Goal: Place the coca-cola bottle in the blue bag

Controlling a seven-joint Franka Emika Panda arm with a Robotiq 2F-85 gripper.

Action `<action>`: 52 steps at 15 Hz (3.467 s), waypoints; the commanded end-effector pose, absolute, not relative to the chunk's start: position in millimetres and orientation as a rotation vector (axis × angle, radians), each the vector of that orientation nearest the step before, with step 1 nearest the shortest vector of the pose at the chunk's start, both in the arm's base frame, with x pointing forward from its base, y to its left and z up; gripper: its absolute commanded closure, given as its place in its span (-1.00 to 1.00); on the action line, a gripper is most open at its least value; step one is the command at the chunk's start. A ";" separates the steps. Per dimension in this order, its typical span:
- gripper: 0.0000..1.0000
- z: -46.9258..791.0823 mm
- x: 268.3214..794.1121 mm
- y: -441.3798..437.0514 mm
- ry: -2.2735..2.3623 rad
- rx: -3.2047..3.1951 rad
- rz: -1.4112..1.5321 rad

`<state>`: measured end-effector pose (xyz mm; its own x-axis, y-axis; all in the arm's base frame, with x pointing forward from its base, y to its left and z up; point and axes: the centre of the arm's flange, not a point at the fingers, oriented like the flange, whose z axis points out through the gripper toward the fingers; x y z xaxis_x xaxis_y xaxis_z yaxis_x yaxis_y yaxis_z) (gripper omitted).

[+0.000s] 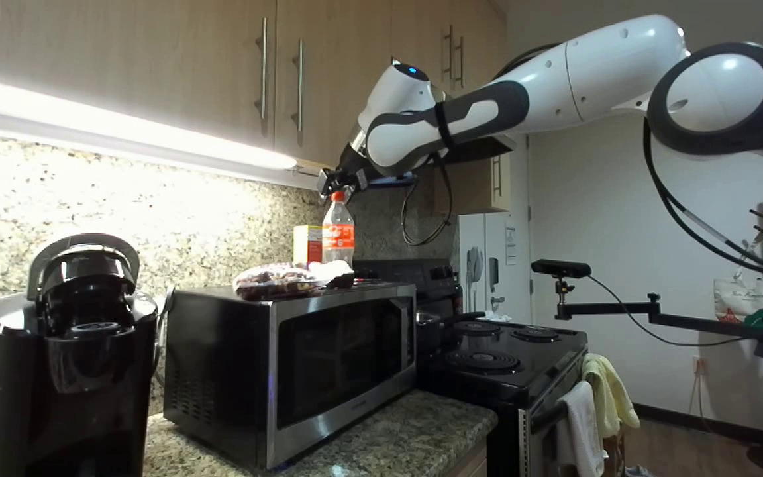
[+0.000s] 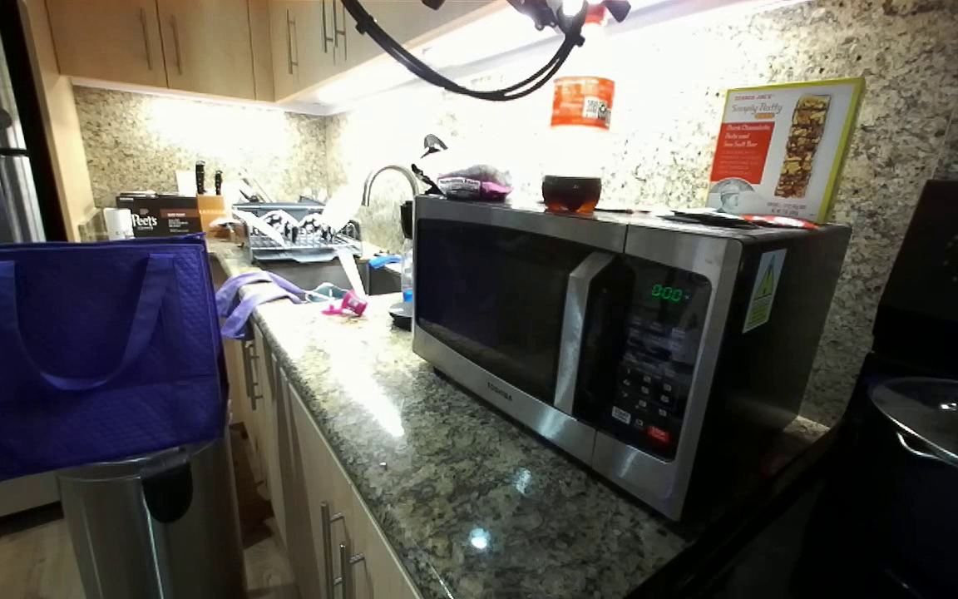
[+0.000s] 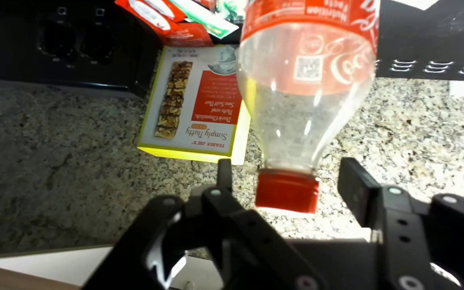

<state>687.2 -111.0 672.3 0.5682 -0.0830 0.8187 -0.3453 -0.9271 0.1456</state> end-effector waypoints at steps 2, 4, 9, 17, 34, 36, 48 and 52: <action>0.36 665.1 681.7 -124.9 -0.284 2.598 1.353; 0.60 665.0 681.6 -124.7 -0.263 2.620 1.347; 0.95 690.9 661.4 -110.1 -0.013 2.602 1.297; 0.95 719.8 617.3 -18.3 0.435 2.510 1.120; -1.00 708.7 604.2 -10.3 0.088 2.878 0.916; -1.00 712.4 586.9 -25.1 -0.082 2.887 0.946; -1.00 722.7 605.1 -128.2 -0.418 2.823 1.116; -1.00 713.5 626.5 -129.7 -0.308 2.819 1.160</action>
